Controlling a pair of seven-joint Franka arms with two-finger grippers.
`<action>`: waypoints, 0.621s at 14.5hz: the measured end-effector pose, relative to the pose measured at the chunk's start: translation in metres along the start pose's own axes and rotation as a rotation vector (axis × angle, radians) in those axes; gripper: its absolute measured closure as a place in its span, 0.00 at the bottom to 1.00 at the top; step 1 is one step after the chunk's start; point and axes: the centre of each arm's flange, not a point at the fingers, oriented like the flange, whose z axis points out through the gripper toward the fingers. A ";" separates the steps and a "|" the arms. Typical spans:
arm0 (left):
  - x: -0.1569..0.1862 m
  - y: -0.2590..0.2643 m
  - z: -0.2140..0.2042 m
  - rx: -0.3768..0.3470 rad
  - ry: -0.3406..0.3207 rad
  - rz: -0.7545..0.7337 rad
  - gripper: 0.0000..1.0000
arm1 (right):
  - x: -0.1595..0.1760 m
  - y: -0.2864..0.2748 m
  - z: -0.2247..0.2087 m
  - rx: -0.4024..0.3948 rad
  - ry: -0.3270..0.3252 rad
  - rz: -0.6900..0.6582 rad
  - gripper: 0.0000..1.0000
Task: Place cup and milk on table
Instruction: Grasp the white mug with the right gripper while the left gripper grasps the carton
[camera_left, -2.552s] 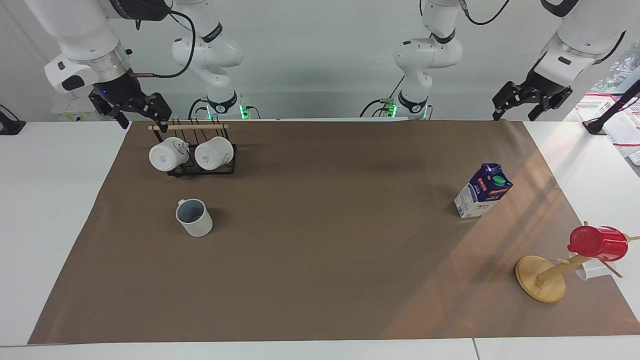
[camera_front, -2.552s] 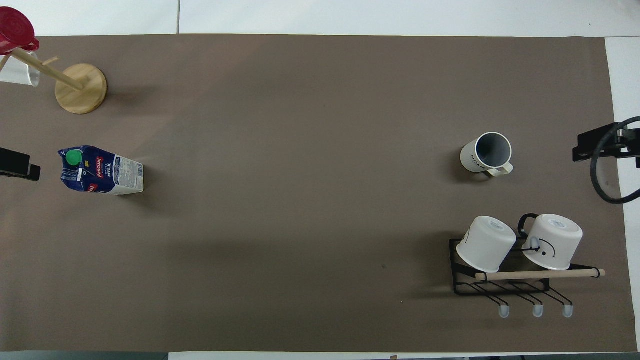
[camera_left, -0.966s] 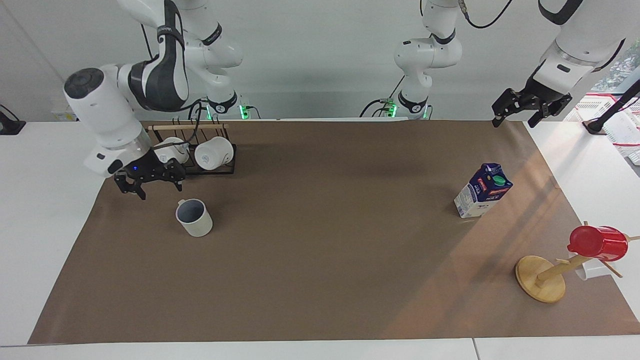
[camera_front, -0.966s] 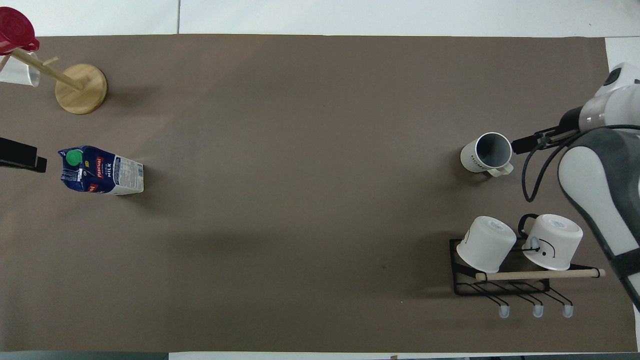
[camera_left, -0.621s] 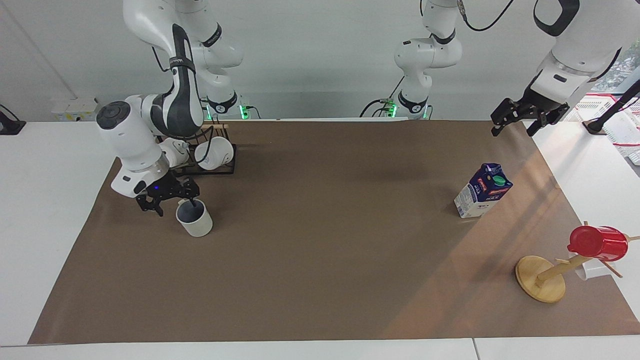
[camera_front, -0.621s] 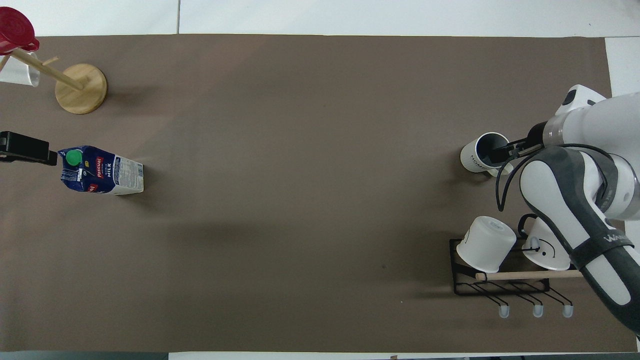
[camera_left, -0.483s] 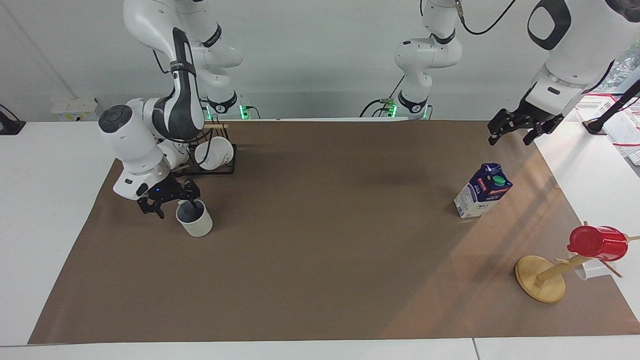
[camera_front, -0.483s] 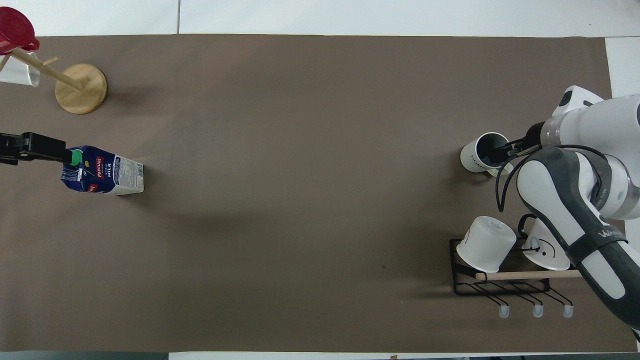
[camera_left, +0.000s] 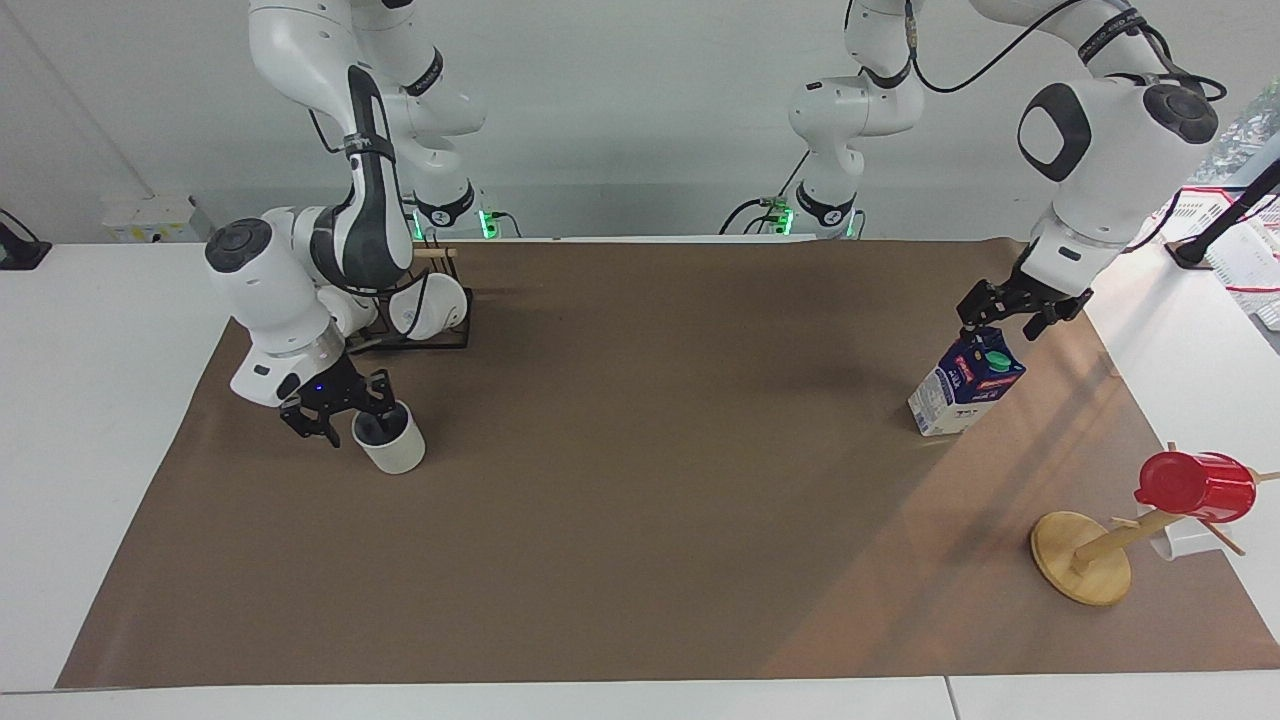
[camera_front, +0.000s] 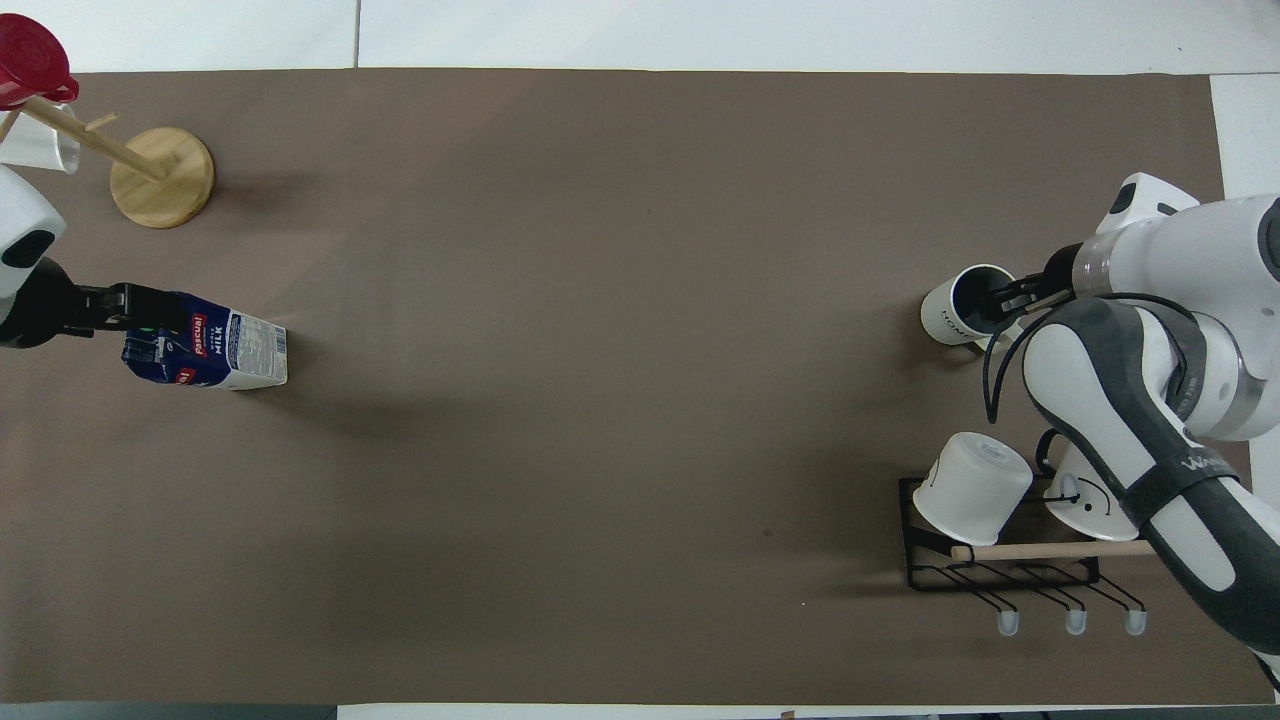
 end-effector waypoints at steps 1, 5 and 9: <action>-0.001 0.000 0.006 0.000 0.001 -0.001 0.00 | 0.000 0.000 0.001 0.000 0.003 0.002 0.38; -0.005 -0.001 0.030 0.002 0.011 -0.002 0.00 | -0.004 0.000 0.013 0.004 -0.009 0.006 0.49; -0.005 -0.008 0.032 0.004 0.020 -0.015 0.04 | -0.002 0.001 0.012 0.004 -0.007 0.008 0.95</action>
